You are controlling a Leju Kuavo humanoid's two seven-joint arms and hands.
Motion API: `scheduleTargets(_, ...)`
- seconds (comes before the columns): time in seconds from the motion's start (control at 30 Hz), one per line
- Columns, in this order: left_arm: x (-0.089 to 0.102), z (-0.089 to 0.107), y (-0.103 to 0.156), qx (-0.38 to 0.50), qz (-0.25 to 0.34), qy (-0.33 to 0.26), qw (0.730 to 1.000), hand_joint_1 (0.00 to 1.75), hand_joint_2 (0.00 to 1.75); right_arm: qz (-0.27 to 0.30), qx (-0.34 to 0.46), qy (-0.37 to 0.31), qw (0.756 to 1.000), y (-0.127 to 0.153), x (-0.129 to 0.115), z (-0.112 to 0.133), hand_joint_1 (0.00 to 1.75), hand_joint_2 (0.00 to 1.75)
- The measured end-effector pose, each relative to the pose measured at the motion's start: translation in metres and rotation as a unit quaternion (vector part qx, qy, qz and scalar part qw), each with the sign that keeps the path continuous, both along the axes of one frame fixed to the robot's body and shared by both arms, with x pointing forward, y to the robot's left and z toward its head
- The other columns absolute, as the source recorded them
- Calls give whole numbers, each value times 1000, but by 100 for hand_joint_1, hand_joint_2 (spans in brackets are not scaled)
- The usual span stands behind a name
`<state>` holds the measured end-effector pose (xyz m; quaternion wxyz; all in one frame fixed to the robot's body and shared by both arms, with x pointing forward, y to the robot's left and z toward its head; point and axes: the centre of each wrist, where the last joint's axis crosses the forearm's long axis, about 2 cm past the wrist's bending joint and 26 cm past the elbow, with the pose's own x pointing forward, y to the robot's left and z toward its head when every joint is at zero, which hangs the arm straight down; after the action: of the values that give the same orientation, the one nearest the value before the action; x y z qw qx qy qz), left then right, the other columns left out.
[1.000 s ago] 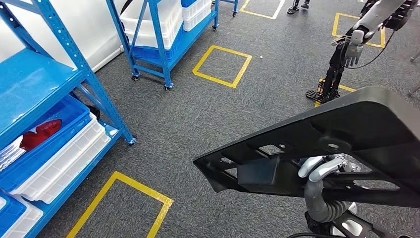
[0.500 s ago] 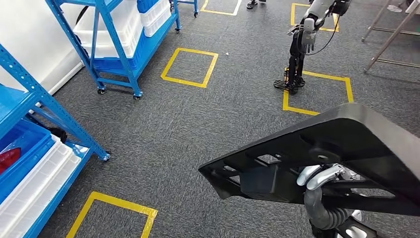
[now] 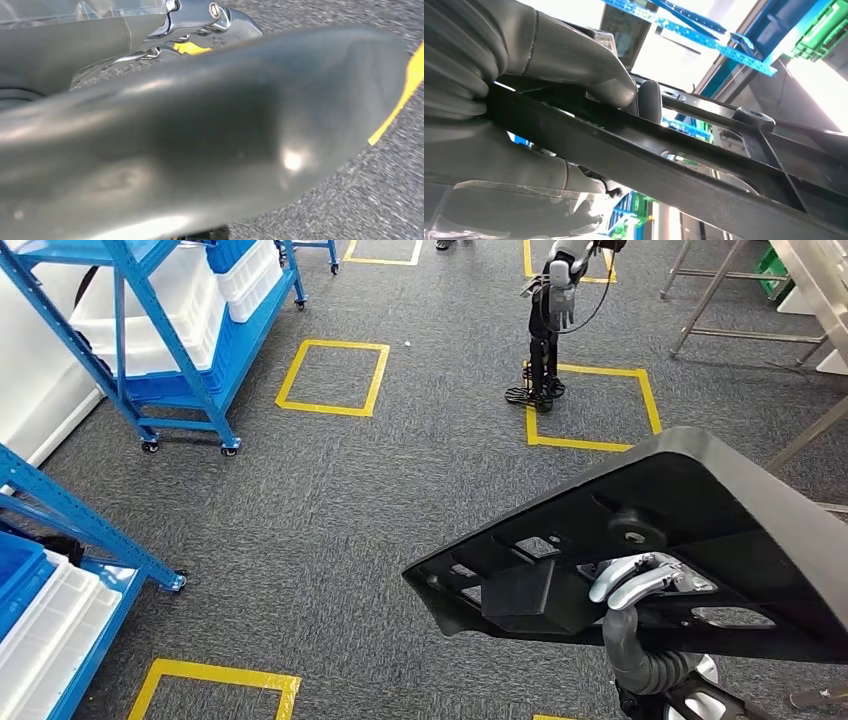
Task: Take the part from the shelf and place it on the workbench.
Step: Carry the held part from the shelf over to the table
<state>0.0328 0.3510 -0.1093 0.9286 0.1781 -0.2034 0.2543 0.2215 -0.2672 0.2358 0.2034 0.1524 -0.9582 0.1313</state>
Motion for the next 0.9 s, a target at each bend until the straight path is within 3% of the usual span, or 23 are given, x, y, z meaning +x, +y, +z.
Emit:
scheduleTargets(0.6, -5, 2, 19, 16, -17, 8, 1000, 0, 0, -1, 35, 33, 999, 16, -2, -13, 175, 175)
scheduleTargets(0.9, -6, 0, 8, 1, -14, 14, 1000, 0, 0, 15, 20, 40, 999, 15, 5, -17, 175, 175)
